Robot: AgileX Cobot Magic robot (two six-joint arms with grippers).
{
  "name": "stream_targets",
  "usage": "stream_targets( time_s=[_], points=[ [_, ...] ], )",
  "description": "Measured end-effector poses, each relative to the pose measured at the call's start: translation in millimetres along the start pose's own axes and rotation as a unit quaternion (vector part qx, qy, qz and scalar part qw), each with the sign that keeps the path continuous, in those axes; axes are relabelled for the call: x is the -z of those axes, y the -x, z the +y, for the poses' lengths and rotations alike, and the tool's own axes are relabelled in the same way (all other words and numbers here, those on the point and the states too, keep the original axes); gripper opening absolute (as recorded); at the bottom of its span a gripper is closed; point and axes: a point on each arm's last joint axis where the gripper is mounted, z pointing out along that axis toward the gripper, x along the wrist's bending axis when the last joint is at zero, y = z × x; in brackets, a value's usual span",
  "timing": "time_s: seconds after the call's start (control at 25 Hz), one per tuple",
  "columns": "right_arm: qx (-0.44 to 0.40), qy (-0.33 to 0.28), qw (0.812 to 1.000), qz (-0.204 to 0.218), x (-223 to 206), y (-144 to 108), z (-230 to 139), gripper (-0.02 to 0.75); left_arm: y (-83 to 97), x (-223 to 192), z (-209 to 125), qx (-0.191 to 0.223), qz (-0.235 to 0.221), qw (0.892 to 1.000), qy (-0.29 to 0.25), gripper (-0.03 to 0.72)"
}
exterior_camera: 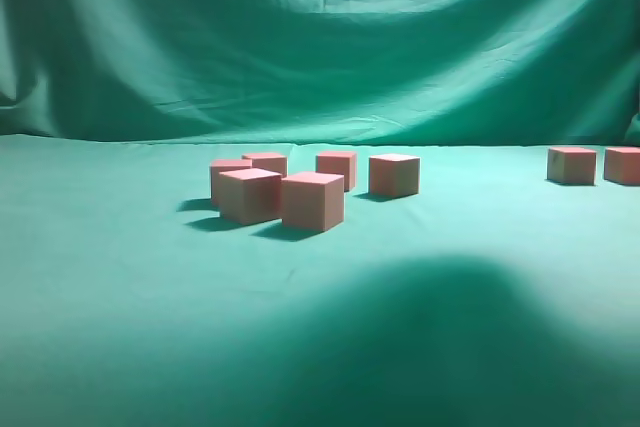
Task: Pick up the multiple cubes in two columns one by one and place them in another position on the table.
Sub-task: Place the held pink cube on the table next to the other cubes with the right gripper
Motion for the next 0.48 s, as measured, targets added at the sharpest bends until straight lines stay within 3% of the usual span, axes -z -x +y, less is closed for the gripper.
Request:
stream_targets(
  time_s=[0.28,0.48],
  points=[
    [0.037,0.004,0.999,0.025,39,-46,-17,0.271,0.0,0,0,0.0,0.0,1.0,0.0,0.0],
    [0.06,0.001,0.997,0.042,43,-79,-29,0.271,0.0,0,0,0.0,0.0,1.0,0.0,0.0]
  ],
)
